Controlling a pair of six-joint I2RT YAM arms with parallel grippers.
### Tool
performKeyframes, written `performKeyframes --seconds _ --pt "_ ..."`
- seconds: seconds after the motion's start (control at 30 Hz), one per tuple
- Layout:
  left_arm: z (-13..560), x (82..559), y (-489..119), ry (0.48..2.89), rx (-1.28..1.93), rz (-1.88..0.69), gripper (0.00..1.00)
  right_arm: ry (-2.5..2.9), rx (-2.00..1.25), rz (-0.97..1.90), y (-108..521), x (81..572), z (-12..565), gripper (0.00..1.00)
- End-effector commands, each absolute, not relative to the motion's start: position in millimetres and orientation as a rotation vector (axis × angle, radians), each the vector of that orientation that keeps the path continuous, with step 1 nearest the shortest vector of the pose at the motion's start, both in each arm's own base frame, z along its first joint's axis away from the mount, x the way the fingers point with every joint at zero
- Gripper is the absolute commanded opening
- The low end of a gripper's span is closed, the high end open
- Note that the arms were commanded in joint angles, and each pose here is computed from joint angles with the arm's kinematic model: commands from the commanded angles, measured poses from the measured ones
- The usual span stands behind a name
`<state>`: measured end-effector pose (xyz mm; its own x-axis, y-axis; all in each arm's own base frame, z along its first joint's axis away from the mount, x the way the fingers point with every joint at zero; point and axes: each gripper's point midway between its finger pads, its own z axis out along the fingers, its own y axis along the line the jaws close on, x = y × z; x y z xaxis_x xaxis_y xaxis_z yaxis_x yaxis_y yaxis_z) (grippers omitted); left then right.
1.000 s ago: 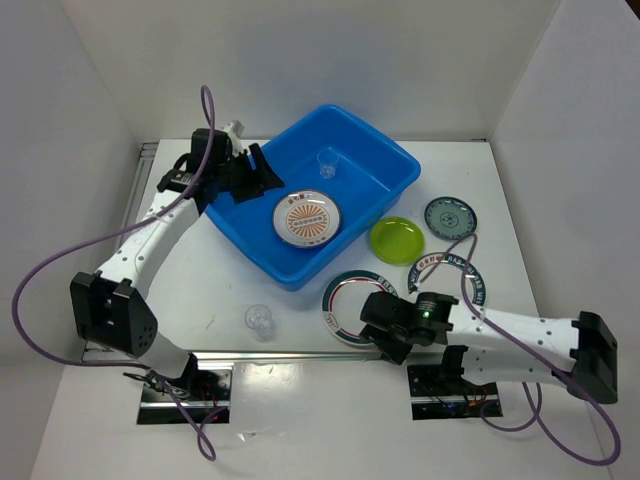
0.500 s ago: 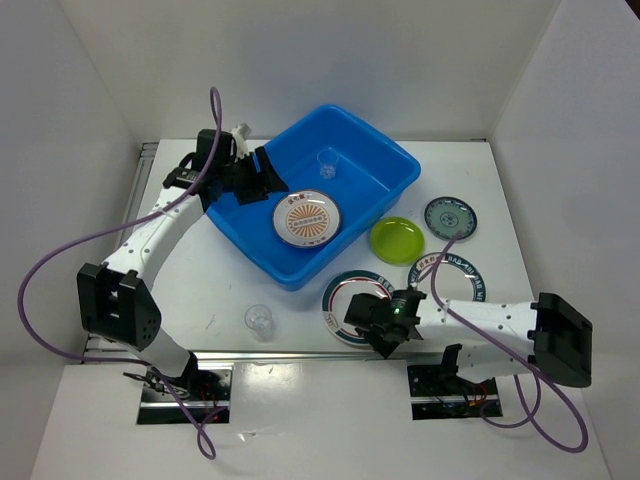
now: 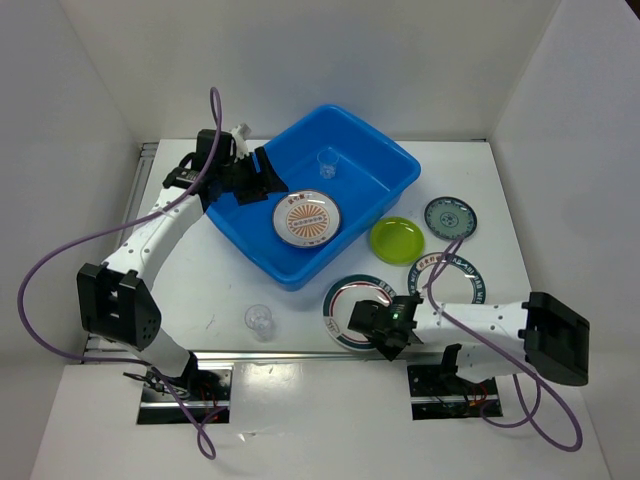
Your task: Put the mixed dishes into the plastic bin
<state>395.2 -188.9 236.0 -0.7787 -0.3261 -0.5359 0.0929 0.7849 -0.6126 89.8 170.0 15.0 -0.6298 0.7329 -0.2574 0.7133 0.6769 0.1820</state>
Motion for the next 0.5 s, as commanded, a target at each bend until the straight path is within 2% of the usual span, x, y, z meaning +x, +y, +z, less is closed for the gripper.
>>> performKeyframes --seconds 0.0,0.47 --pt "252 397 -192 2.281 -0.113 -0.851 0.73 2.457 1.267 0.109 180 107 19 0.5" --pt "245 396 -193 2.3 -0.102 -0.855 0.73 2.31 1.331 0.239 189 132 19 0.41"
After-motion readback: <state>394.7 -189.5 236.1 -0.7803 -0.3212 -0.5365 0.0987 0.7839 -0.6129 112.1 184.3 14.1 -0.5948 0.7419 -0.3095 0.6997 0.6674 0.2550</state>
